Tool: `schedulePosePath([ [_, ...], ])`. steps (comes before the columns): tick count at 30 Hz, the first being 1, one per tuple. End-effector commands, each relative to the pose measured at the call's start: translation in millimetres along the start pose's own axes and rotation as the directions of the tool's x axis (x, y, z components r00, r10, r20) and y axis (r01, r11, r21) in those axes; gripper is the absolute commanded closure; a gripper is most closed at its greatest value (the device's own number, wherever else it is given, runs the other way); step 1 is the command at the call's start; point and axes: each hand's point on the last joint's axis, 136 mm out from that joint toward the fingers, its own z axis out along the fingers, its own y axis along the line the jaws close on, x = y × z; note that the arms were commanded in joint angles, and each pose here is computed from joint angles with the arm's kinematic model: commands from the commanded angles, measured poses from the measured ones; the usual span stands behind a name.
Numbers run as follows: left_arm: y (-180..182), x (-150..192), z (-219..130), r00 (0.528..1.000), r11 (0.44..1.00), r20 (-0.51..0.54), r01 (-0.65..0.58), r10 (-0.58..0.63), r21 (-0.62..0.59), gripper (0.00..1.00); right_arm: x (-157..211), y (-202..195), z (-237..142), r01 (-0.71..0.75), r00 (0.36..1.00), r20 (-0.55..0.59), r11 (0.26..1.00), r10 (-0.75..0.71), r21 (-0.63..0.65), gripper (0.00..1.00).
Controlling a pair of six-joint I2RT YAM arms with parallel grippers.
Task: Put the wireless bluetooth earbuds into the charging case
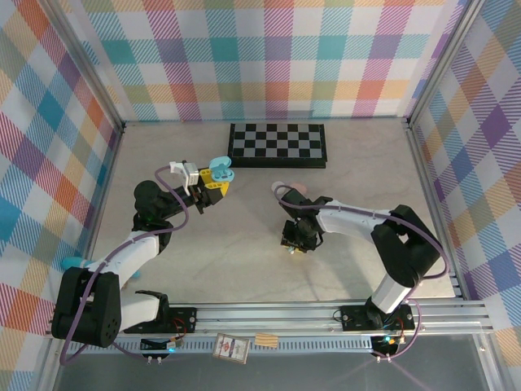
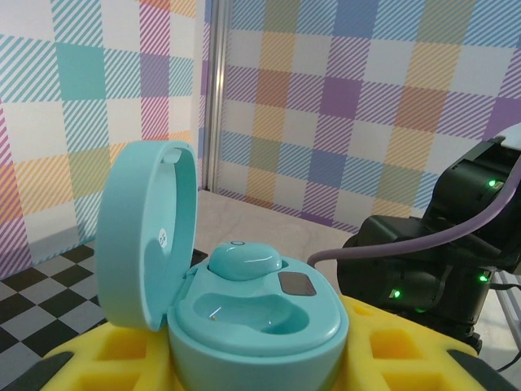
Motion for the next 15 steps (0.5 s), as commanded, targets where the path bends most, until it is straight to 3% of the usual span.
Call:
schedulePosePath([
  [1,-0.9,-16.8,-4.5,0.998,0.998,0.035,-0.061,0.061,-0.008,0.67,0.4,-2.7,4.3,-0.032,0.999,-0.012,0.999,0.032,0.008,0.68],
  [10,-1.5,-17.0,-4.4,0.998,0.998,0.035,-0.060,0.060,-0.005,0.67,0.7,-10.3,9.9,-0.014,1.000,-0.016,0.999,0.015,0.045,0.79],
  [15,-5.2,-18.6,-4.3,0.996,0.997,0.043,-0.073,0.072,0.006,0.67,-4.6,-4.8,-7.1,0.029,0.999,0.030,0.999,-0.030,0.017,0.81],
])
